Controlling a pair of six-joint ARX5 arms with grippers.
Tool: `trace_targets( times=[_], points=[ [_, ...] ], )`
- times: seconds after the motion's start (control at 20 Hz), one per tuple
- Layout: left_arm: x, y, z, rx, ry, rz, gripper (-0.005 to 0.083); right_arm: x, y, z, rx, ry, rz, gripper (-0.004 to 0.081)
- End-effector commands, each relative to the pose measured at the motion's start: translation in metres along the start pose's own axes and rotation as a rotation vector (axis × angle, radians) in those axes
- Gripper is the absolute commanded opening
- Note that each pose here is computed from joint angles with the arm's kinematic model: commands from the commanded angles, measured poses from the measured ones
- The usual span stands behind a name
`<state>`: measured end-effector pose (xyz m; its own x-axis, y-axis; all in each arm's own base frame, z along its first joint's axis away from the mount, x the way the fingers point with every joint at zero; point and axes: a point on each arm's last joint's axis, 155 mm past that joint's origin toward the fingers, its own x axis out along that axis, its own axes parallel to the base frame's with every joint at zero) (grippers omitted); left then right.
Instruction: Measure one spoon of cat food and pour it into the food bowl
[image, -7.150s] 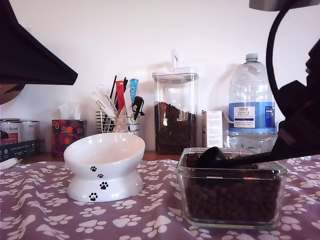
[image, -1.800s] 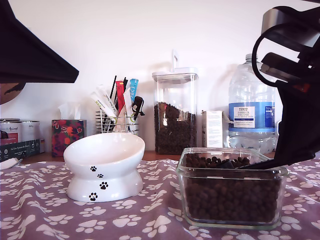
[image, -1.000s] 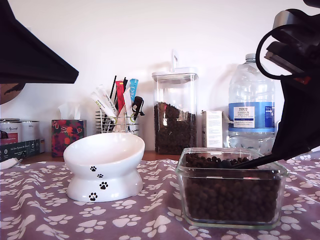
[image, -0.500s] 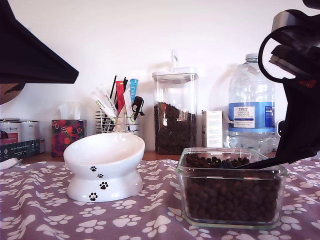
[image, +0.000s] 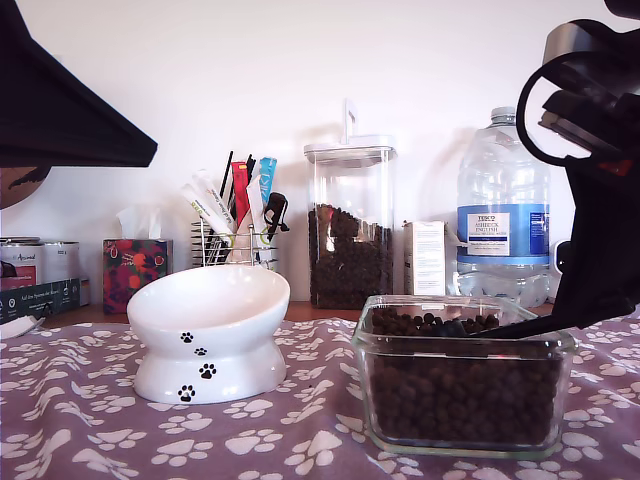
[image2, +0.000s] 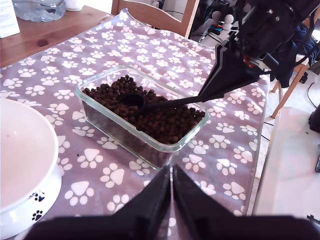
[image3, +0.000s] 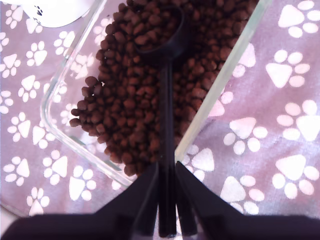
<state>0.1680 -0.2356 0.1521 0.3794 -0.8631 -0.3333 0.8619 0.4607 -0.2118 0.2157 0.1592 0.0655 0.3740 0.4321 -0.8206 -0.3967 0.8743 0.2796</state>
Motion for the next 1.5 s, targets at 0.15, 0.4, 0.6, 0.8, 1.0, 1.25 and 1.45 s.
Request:
trace_targets(
  times=[0.15,0.4,0.6,0.8,1.0,1.25,1.45],
  points=[
    [0.001,0.0,0.0,-0.002,-0.001,-0.003,-0.0019,0.004,-0.003,-0.009,0.004,0.031,-0.009,0.0132],
    [0.001,-0.001,0.0,-0.001,-0.001,-0.003,-0.0019,0.004,-0.001,-0.005,0.002,0.015,-0.001,0.0209],
    [0.001,-0.001,0.0,-0.001,-0.001,-0.003,-0.0019,0.0,0.009,0.005,-0.006,-0.006,0.047,0.0274],
    [0.001,-0.001,0.0,-0.001,-0.001,-0.004,-0.0019,-0.002,0.012,0.011,-0.009,-0.019,0.055,0.0296],
    [0.001,-0.001,0.0,-0.001,-0.001,-0.003,-0.0019,-0.01,0.017,0.033,-0.036,-0.085,0.061,0.0295],
    [0.001,-0.001,0.0,-0.002,-0.001,-0.003,-0.0019,-0.019,0.019,0.045,-0.094,-0.126,0.053,-0.0018],
    [0.001,0.0,0.0,-0.001,-0.001,-0.003,-0.0019,-0.053,0.004,0.07,-0.141,-0.3,-0.092,-0.0012]
  ],
)
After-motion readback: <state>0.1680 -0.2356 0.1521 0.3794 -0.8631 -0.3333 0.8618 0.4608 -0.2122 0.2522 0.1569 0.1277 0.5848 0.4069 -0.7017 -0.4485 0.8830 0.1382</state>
